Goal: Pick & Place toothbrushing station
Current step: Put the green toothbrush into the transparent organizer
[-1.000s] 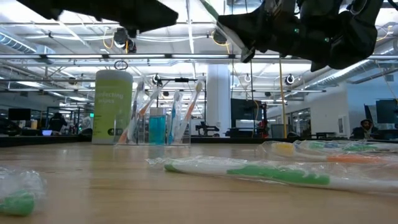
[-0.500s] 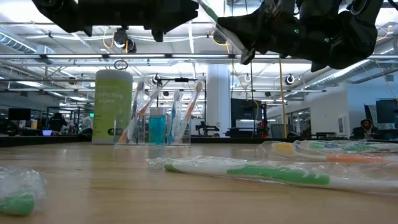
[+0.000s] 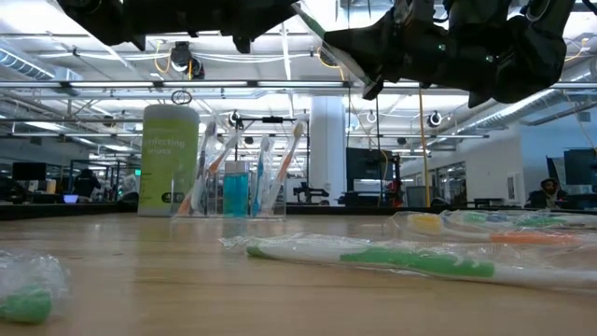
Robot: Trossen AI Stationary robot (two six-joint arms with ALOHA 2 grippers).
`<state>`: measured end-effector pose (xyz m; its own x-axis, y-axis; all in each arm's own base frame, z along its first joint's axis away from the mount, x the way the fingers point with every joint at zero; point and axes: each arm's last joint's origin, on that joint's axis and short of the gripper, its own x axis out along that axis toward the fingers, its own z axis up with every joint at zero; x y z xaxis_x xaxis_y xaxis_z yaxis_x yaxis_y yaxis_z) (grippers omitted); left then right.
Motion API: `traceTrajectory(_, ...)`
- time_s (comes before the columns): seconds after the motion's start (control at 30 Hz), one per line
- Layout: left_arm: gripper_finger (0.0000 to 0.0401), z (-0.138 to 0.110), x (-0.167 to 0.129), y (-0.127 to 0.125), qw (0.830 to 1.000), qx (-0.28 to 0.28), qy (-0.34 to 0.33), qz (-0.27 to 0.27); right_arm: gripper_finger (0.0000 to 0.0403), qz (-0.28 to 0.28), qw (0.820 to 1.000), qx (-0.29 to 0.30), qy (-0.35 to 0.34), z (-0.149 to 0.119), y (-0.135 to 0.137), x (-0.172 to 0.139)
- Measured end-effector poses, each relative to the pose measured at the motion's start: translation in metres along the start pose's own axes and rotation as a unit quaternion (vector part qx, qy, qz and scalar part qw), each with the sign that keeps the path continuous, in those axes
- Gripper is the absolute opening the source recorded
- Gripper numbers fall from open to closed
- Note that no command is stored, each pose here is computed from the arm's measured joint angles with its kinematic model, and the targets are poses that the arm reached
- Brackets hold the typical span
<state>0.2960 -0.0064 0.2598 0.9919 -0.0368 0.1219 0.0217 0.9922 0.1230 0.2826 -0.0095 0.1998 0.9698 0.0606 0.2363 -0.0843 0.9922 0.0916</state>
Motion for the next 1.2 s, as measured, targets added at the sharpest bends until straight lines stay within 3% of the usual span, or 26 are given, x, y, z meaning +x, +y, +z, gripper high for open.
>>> traceTrajectory(0.2,0.0117,0.000,0.000,0.000,1.000,0.006,0.001,0.005,0.0027,-0.002,1.000,0.001,0.006,0.002,0.000,0.006)
traceTrajectory(0.5,0.0013,-0.001,0.000,0.001,1.000,0.008,0.009,0.023,0.0044,-0.014,1.000,-0.004,0.010,0.002,-0.001,0.008)
traceTrajectory(0.8,0.0019,-0.002,-0.003,0.005,0.997,0.007,0.035,0.071,0.0103,-0.040,0.998,-0.004,0.045,-0.001,-0.010,0.006)
traceTrajectory(0.9,0.0008,0.012,-0.004,0.012,0.993,-0.005,0.073,0.088,0.0126,-0.078,0.995,-0.006,0.064,-0.003,-0.016,0.004)
traceTrajectory(0.97,0.0012,0.022,-0.003,0.021,0.985,-0.030,0.136,0.097,0.0140,-0.113,0.990,-0.017,0.077,-0.006,-0.020,0.003)
traceTrajectory(1.1,0.0018,0.036,-0.001,0.036,0.951,-0.066,0.269,0.134,0.0157,-0.178,0.976,-0.035,0.117,-0.014,-0.025,0.000)
traceTrajectory(1.2,0.0010,0.040,0.003,0.046,0.944,-0.062,0.276,0.168,0.0161,-0.210,0.966,-0.039,0.144,-0.019,-0.028,-0.003)
